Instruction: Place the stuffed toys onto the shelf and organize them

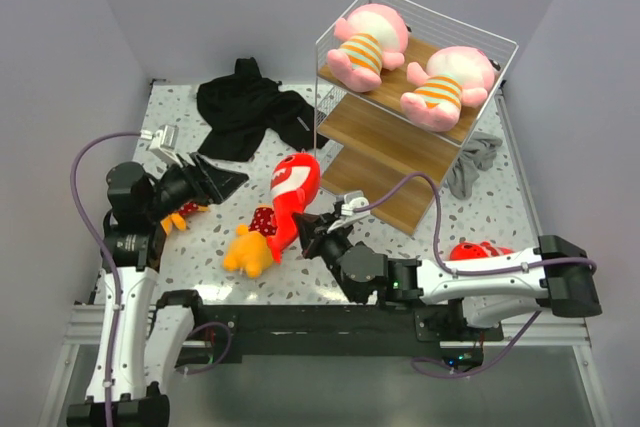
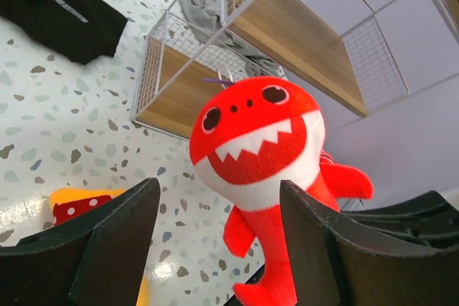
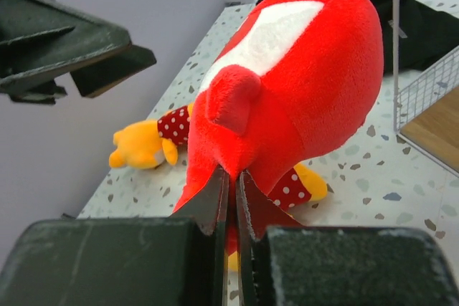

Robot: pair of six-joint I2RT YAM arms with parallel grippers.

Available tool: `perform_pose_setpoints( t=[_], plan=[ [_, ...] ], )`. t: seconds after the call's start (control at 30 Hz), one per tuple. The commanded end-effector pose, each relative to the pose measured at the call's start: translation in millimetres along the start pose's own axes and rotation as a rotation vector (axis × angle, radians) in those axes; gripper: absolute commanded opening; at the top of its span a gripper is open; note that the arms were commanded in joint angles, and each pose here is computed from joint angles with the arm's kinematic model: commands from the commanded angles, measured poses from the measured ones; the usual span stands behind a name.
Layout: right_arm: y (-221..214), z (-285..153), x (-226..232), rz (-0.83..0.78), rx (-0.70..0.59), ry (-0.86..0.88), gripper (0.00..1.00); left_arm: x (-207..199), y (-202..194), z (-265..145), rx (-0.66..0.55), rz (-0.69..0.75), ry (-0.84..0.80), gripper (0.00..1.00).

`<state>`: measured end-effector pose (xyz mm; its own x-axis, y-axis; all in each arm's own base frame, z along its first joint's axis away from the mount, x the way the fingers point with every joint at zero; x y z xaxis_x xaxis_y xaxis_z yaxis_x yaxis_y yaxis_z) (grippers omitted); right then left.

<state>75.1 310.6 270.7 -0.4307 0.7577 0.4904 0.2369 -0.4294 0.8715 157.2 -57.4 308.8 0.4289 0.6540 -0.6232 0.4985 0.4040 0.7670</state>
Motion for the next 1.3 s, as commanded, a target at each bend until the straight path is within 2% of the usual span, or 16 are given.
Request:
perform_pose_setpoints(
  t=[0.0,0.17,0.47,0.83,1.17,1.27],
  plan=[
    [21,7,13,0.147,-0.132,-0.082,0.0,-15,-1,-6,0.013,0.079,-0.085,0.72],
    [19,13,20,0.134,-0.142,-0.072,0.0,-19,-12,-5,0.035,0.076,-0.19,0.71],
    [27,15,30,0.164,-0.164,-0.031,0.0,-19,-16,-2,0.078,0.1,-0.168,0.71],
    [23,17,32,0.158,-0.158,-0.015,0.0,-30,-17,0,0.09,0.07,-0.245,0.68],
    [19,18,32,0.151,-0.155,-0.017,0.0,-35,-33,24,0.151,0.035,-0.275,0.65],
    [16,19,33,0.146,-0.147,-0.009,0.0,-41,-37,31,0.167,0.045,-0.28,0.53]
  ],
)
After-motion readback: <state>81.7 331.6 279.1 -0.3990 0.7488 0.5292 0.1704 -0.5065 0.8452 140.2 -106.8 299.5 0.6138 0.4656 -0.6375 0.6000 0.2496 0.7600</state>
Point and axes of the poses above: each gripper's point midway between its finger pads, its own z axis out along the fingers, its own x axis along the line the jaws close on, y = z × x, the point moved 10 cm from there along -z, back along the fingers, and after that the axes turned 3 degrees about z, right-handed, at the moved point
